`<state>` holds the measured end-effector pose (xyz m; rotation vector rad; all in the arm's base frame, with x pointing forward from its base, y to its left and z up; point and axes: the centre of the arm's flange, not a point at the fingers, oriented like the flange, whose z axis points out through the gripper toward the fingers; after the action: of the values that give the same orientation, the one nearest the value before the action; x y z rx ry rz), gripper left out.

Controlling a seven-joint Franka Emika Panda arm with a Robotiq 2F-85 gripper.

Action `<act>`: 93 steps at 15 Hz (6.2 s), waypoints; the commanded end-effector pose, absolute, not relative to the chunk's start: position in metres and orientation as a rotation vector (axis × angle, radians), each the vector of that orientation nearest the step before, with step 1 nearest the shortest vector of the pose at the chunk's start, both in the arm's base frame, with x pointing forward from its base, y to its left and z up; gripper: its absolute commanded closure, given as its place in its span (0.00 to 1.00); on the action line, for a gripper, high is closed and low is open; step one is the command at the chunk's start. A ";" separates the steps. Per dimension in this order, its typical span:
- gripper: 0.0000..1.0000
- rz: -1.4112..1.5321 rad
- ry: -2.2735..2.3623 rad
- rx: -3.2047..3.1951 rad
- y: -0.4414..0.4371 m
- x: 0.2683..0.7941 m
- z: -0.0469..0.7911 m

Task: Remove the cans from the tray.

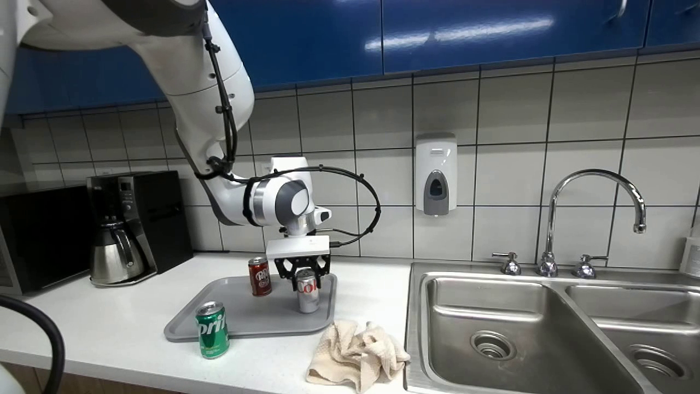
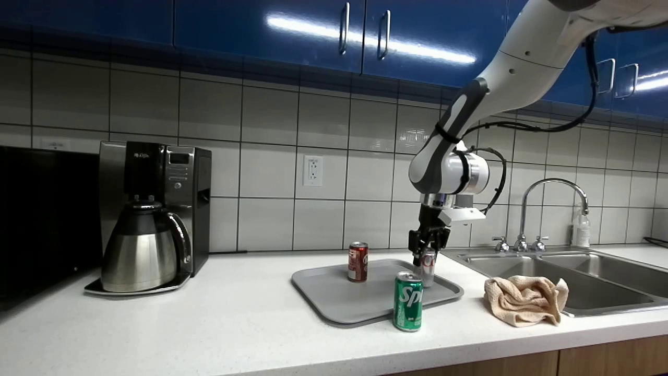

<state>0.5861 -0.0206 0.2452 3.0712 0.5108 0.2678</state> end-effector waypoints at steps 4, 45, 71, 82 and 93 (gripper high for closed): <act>0.62 0.295 0.505 3.089 -0.028 0.585 0.256; 0.62 0.448 0.211 3.104 -0.177 0.556 0.285; 0.41 0.328 0.266 3.069 -0.178 0.589 0.259; 0.00 0.403 0.243 3.062 -0.180 0.576 0.278; 0.00 0.503 0.307 3.042 -0.165 0.545 0.321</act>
<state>0.5681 -0.1718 0.3046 3.0476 0.2555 0.4592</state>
